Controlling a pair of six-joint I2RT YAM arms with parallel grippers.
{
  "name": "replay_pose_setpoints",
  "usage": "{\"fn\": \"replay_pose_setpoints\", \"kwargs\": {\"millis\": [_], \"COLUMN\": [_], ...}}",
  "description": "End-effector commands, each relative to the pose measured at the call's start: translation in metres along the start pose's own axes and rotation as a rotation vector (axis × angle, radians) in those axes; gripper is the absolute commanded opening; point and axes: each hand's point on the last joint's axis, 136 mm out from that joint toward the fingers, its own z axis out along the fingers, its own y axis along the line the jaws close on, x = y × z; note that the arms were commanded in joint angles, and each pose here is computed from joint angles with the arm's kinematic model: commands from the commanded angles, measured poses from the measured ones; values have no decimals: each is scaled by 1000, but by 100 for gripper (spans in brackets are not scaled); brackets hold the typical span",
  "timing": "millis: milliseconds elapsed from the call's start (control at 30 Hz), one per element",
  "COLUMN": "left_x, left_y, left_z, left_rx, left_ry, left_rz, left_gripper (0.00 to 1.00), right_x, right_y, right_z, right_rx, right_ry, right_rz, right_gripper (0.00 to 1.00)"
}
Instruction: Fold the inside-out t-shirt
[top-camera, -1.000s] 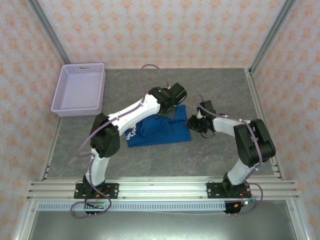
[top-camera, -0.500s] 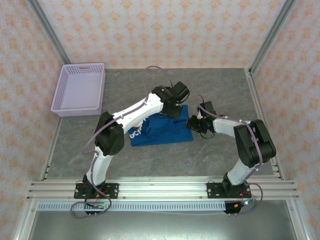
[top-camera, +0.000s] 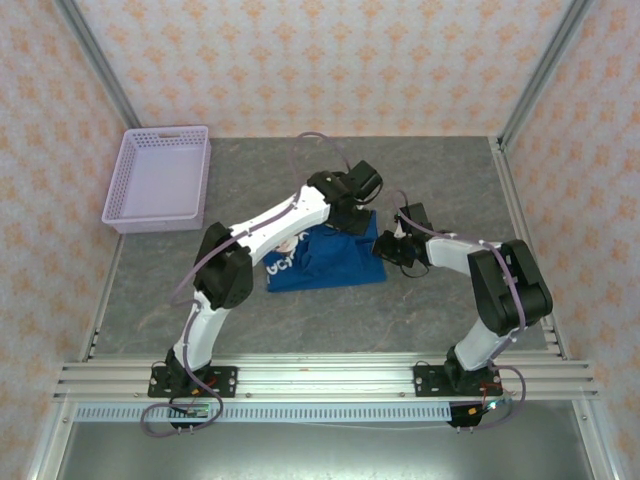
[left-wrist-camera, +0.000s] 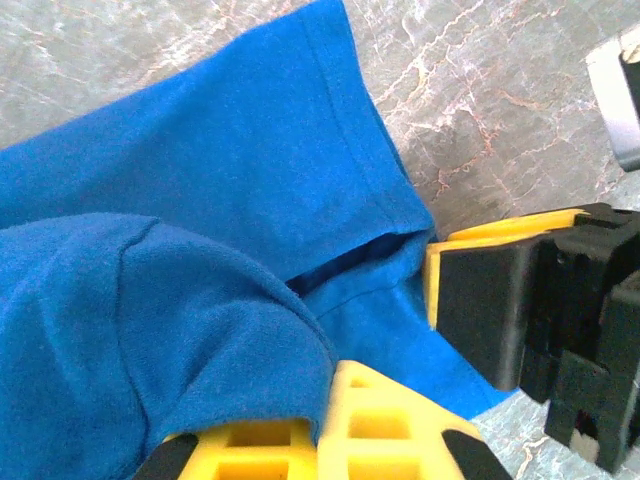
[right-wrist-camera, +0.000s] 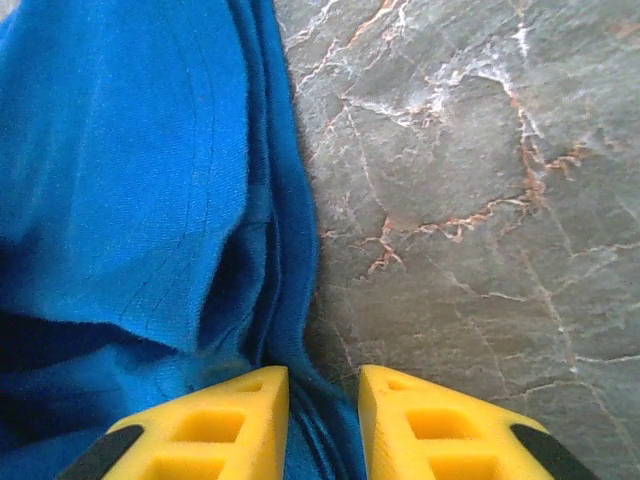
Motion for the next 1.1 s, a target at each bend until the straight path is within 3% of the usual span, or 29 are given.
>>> {"fn": "replay_pose_setpoints", "kwargs": {"millis": [0, 67, 167, 267, 367, 533, 700, 833, 967, 1067], "left_x": [-9, -14, -26, -40, -50, -45, -18, -10, -13, -12], "left_y": [-14, -19, -28, -30, -17, 31, 74, 68, 57, 54], "left_z": [15, 20, 18, 5, -18, -54, -42, -21, 1, 16], "left_rx": [55, 73, 108, 121, 96, 86, 70, 101, 135, 136], "left_ry": [-6, -8, -40, -89, -152, -224, -130, -55, -18, 16], "left_rz": [-13, -18, -18, 0, 10, -46, -132, -141, -137, -126], "left_gripper": [13, 30, 48, 58, 65, 70, 71, 69, 60, 50], "right_x": [17, 12, 7, 4, 4, 5, 18, 27, 30, 29], "right_y": [-13, -19, -29, -32, -14, 41, 77, 89, 96, 102], "right_z": [-10, -25, -49, -71, -82, -90, -67, -54, -38, -31], "right_rx": [67, 117, 174, 177, 73, -117, -193, -224, -222, -250], "right_ry": [37, -12, -99, -196, -266, -300, -213, -170, -140, -137], "right_rz": [1, -1, -2, 4, -43, -164, -184, -128, -99, -70], "right_gripper": [29, 31, 33, 37, 43, 51, 59, 61, 61, 54]}}
